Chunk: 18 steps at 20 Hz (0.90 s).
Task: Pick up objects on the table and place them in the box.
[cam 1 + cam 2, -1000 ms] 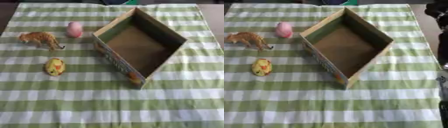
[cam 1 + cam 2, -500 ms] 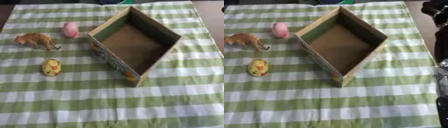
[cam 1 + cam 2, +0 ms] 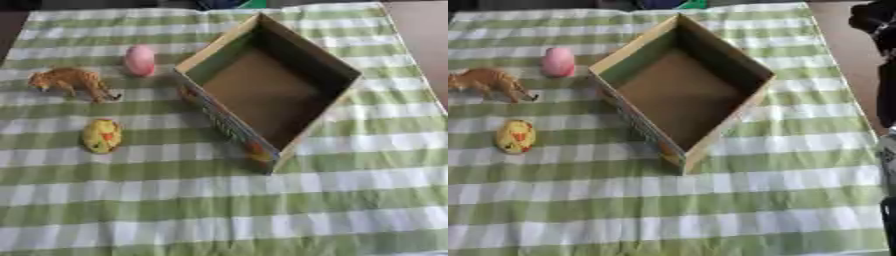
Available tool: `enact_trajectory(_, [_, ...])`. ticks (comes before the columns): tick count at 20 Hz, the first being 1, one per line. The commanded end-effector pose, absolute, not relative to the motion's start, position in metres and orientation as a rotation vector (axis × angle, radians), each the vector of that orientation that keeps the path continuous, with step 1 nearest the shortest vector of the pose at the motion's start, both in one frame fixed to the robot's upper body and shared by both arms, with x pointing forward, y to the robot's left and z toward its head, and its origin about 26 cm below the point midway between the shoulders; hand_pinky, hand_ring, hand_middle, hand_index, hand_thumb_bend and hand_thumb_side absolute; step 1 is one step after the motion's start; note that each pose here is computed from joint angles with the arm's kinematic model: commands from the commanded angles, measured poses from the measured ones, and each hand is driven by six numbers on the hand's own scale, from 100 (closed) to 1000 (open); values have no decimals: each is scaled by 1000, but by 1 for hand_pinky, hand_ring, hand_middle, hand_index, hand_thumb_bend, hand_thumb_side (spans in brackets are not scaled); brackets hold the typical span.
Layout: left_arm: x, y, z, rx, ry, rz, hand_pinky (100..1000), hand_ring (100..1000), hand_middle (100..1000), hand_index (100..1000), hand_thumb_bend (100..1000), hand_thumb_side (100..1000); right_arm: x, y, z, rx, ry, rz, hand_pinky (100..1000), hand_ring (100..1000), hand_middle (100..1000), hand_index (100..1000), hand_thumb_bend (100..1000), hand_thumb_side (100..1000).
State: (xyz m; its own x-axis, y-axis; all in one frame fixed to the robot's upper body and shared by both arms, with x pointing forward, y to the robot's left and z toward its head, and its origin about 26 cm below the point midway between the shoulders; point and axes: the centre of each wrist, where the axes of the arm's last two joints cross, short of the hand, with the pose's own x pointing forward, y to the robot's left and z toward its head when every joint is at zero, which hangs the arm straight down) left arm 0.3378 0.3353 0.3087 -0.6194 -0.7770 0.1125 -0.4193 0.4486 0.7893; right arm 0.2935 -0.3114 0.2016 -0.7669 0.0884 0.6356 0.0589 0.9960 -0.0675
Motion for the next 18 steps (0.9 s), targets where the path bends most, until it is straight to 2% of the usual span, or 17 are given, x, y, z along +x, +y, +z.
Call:
enact_trajectory(1, [340,352,330,1138,-2127,-1212,604,777,805,947,517,934,291,-311,211,-95,-2474,100,750,704,573,806,100,1000])
enact_trajectory(2, [342,357,334,1166,-2089,-1258,603,776,805,948,555,947,291,-310,212,-89,-2473,102,751,704,573,806,100,1000])
enact_trajectory(3, [344,362,337,1190,-2052,-1300,602,772,801,950,647,969,292,-309,212,-82,-2473,104,751,704,573,806,100,1000])
enact_trajectory(4, [346,366,339,1205,-2022,-1334,602,772,801,950,664,973,292,-309,212,-78,-2472,106,751,704,573,806,100,1000])
enact_trajectory(5, [349,368,339,1214,-1997,-1360,602,769,800,953,765,999,292,-308,212,-75,-2471,107,751,704,573,806,100,1000])
enact_trajectory(8, [360,373,338,1218,-1935,-1431,606,776,810,967,842,1000,292,-308,211,-68,-2468,112,751,704,572,805,100,1000])
enact_trajectory(13, [378,374,331,1201,-1837,-1549,624,817,872,1000,914,1000,292,-307,211,-62,-2462,116,751,704,571,804,100,1000])
enact_trajectory(18, [393,368,322,1170,-1743,-1665,649,854,890,1000,884,985,292,-306,210,-54,-2457,118,752,704,570,804,100,1000])
